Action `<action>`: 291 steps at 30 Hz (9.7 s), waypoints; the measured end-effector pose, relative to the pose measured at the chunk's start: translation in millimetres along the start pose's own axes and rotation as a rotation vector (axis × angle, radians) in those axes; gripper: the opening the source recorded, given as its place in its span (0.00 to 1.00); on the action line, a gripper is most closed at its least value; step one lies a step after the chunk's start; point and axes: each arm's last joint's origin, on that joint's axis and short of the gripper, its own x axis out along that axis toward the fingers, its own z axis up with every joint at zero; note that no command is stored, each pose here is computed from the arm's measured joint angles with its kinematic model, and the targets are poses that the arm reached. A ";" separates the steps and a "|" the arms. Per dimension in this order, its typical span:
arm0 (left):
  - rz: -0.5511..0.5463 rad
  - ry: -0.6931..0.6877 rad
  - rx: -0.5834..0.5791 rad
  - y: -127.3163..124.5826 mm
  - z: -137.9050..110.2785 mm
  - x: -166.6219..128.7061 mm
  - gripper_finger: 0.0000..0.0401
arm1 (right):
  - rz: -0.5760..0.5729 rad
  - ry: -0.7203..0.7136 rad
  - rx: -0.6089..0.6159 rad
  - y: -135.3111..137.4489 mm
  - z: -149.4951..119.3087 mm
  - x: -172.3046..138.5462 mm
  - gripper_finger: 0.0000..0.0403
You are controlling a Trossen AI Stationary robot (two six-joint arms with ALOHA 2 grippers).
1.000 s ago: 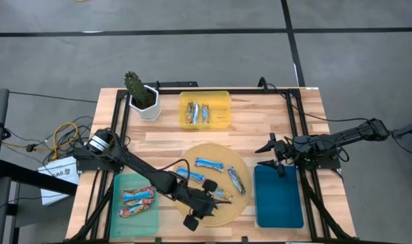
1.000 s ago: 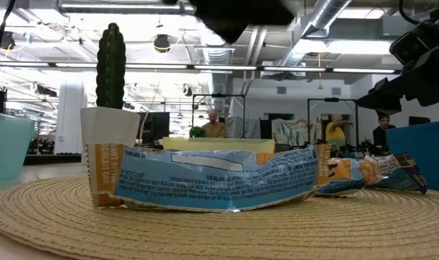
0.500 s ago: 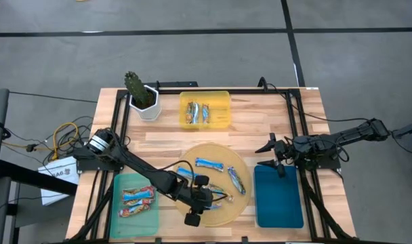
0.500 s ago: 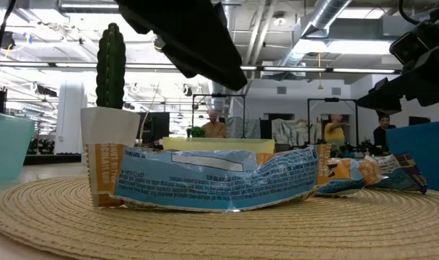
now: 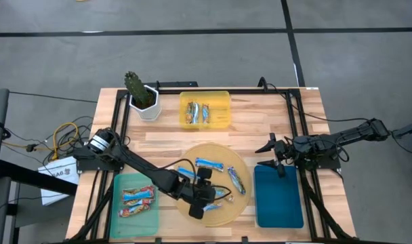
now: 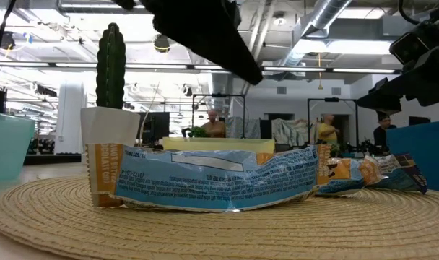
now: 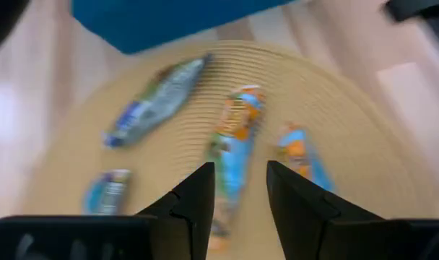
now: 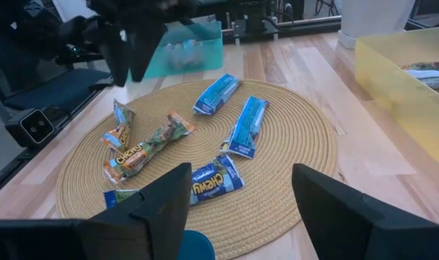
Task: Pick and place Granola Bars by type
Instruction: Put the yellow granola bar into the yellow bin
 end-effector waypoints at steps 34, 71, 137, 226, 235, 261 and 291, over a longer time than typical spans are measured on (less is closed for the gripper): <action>0.002 0.249 0.090 3.4 28.9 56.1 0.39 | -0.001 0.005 0.000 0.0 -0.4 0.4 0.58; -0.131 0.295 0.283 -0.1 8.1 93.6 0.23 | -0.002 0.014 -0.001 -0.1 -1.1 0.8 0.58; 0.092 -0.372 -0.138 130.9 158.4 15.2 0.10 | -0.002 0.014 -0.001 -0.1 -1.1 0.8 0.58; 0.468 -0.106 -0.909 335.7 -43.7 7.9 0.10 | -0.002 0.013 -0.001 -0.1 -1.0 0.8 0.58; 0.489 -0.139 -1.220 330.7 -76.0 -1.4 0.10 | -0.002 0.013 -0.001 -0.1 -1.1 0.8 0.58; 0.519 -0.096 -1.571 335.7 -106.9 3.2 0.10 | -0.002 0.014 -0.001 -0.1 -1.2 0.8 0.58; 0.544 -0.018 -1.622 345.2 -127.3 -1.0 0.28 | -0.002 0.014 -0.001 -0.1 -1.1 0.8 0.58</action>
